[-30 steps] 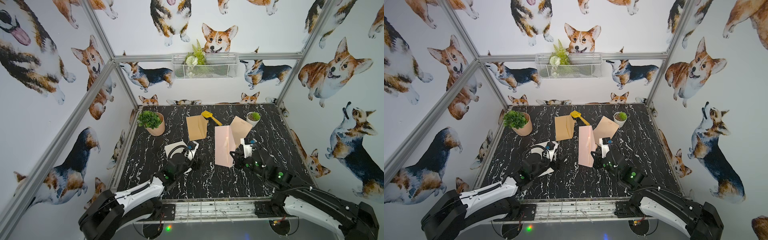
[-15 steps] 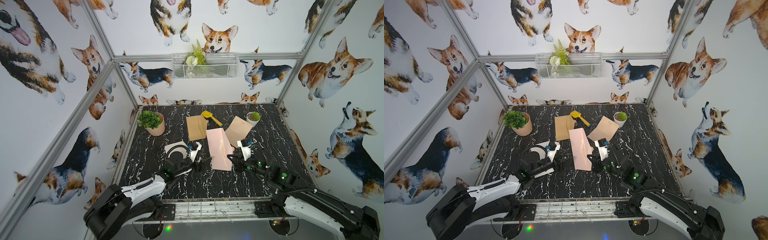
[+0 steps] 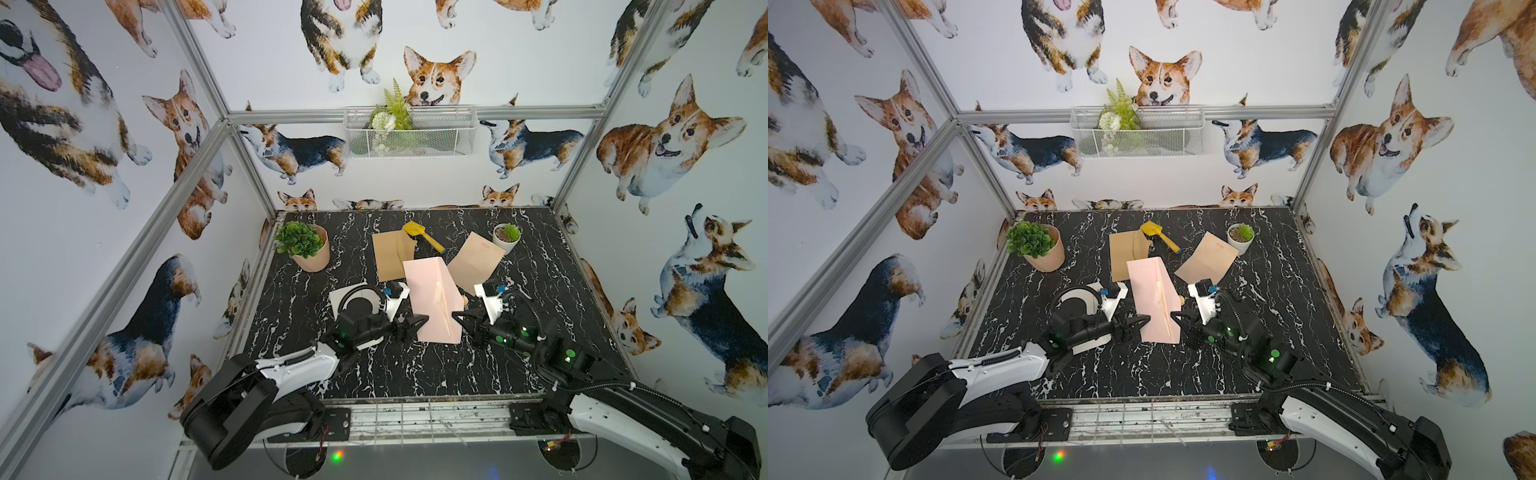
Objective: Take the letter paper out of the envelope
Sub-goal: Pick up the envelope from the center of the board, then take out the letter paper from the envelope.
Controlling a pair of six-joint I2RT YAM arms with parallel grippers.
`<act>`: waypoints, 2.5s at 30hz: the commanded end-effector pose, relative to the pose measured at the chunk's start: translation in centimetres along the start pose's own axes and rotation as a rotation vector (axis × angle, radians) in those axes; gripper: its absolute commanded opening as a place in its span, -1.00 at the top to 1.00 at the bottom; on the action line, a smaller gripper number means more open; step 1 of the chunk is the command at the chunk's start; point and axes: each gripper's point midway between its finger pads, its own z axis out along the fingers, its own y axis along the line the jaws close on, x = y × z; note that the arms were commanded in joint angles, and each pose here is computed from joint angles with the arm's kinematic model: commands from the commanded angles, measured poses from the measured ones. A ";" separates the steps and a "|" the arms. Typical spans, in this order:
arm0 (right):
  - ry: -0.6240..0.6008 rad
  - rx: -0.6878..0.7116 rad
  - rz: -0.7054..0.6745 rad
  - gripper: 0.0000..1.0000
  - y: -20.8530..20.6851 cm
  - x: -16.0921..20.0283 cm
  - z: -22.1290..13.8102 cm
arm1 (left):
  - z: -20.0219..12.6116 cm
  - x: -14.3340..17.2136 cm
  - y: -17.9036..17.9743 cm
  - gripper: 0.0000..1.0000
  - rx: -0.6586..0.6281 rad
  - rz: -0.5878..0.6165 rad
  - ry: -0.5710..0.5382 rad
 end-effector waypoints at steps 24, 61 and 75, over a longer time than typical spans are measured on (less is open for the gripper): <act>-0.057 0.040 0.028 1.00 -1.2 -0.3 0.9 | -0.1 -1.3 -1.0 0.65 0.052 -0.003 -0.027; -0.028 0.254 0.023 0.59 -5.1 1.5 -1.1 | -0.4 -0.7 1.4 1.00 -0.090 -0.014 -0.007; -0.051 0.185 0.017 0.54 -4.0 0.5 0.6 | 0.0 -1.1 -1.2 1.00 0.067 0.009 -0.021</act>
